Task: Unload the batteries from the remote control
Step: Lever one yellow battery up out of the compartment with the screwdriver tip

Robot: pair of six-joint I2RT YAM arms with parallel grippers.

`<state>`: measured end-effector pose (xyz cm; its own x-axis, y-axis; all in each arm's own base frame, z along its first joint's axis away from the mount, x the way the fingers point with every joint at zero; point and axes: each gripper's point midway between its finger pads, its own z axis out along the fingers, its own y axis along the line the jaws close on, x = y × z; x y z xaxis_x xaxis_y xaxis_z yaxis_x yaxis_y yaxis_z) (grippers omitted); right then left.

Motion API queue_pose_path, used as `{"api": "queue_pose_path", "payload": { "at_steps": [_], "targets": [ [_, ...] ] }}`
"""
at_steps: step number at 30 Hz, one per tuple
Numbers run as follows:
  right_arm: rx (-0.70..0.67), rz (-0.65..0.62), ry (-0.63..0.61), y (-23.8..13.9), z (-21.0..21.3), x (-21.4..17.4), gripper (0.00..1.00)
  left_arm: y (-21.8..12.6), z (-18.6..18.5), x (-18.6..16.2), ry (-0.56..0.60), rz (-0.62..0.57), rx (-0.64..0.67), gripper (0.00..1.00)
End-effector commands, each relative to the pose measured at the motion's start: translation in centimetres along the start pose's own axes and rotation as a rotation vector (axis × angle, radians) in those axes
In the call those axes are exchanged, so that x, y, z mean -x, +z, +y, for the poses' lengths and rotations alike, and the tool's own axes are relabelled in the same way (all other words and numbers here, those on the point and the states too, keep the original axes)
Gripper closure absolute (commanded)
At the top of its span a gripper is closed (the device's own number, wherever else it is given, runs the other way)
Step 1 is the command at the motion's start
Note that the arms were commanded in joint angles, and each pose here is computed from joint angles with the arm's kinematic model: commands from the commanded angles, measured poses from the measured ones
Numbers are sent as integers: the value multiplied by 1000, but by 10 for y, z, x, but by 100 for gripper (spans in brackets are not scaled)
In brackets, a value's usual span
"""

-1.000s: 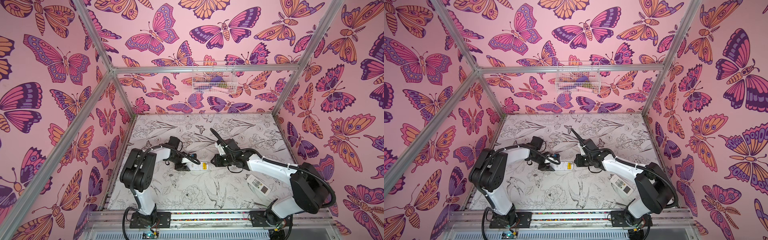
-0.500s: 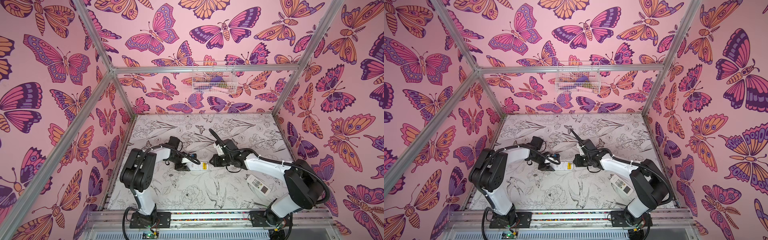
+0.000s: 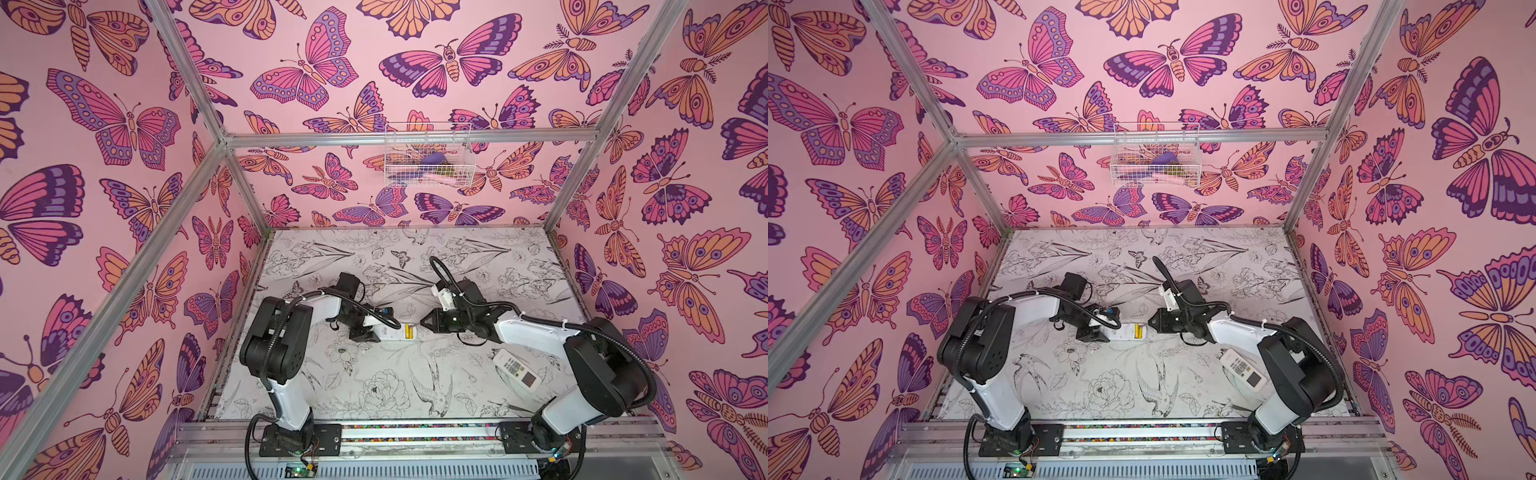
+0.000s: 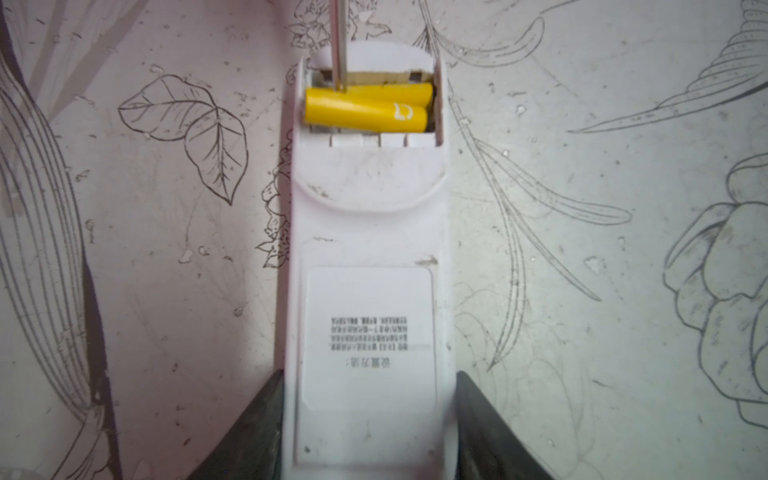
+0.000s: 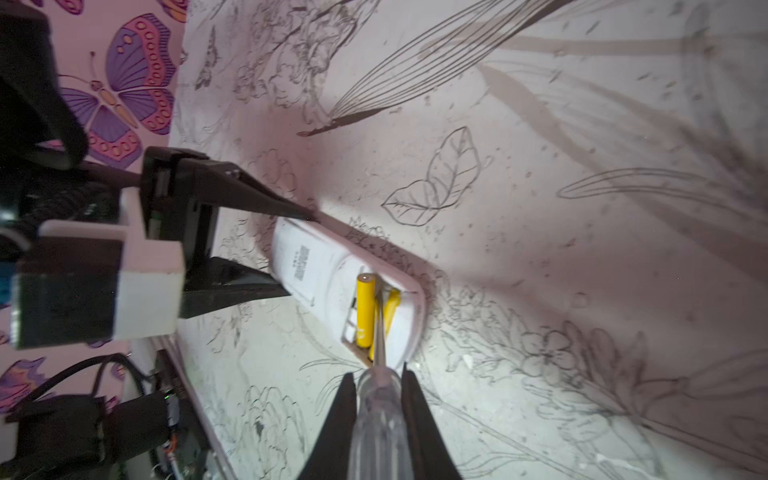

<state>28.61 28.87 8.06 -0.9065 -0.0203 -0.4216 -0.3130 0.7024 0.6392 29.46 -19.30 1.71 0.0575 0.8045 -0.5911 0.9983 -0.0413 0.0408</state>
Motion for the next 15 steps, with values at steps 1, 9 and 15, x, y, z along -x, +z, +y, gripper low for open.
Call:
{"api": "queue_pose_path", "payload": {
  "at_steps": [1, 9, 15],
  "targets": [
    [118, 3, -47, 2, 16, 0, 100, 11, -17, -14, -16, 41, -64, 52],
    [128, 11, 14, 1, -8, -5, 100, 11, -16, -14, -20, 40, -62, 52],
    [171, 13, -18, -1, 3, -2, 100, 9, -14, -13, -23, 39, -55, 53]
  ]
}}
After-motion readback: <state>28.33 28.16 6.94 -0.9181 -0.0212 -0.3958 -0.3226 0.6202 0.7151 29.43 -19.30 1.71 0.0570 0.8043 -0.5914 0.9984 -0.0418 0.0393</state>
